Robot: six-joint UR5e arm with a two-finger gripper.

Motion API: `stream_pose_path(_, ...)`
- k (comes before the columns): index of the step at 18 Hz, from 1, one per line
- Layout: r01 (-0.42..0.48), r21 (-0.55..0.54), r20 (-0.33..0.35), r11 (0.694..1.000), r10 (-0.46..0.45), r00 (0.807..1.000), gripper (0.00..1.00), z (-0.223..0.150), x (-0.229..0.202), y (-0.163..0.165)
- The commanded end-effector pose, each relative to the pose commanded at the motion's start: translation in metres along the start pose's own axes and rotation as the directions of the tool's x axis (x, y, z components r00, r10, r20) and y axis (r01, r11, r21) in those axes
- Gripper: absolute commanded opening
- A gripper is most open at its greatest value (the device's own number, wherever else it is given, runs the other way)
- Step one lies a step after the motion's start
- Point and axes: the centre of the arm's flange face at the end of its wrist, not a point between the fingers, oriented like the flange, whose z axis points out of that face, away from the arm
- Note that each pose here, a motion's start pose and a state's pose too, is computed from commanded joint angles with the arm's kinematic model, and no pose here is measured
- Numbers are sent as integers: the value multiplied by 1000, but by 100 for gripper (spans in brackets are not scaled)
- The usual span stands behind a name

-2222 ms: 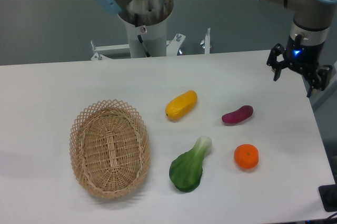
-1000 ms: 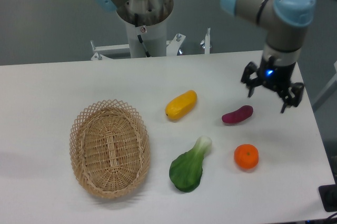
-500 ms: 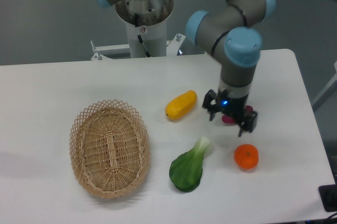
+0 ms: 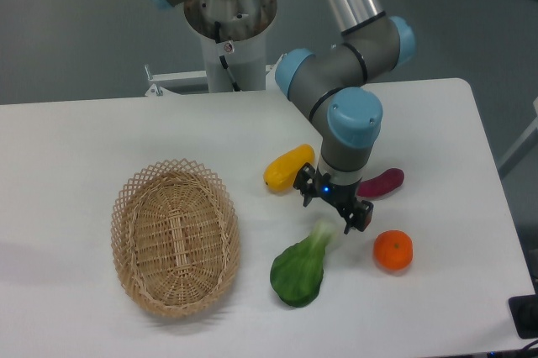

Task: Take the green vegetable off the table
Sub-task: 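Lower the gripper onto the bok choy stem and close it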

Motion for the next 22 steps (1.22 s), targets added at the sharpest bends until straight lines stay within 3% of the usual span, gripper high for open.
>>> stream_pose_path(13,6,-51,-10,999,-7,1000,100,22,4,-1)
stream_pose_path(14,6,-49,-4,999,-6,1000,91,21,4,-2)
stream_pose_path(16,5,-42,13,999,-5,1000,58,20,2,-2)
stream_pose_path(20,3,-40,19,999,-2,1000,37,18,1,-3)
stream_pose_path(22,3,-37,27,999,-2,1000,33,13,-1,-4)
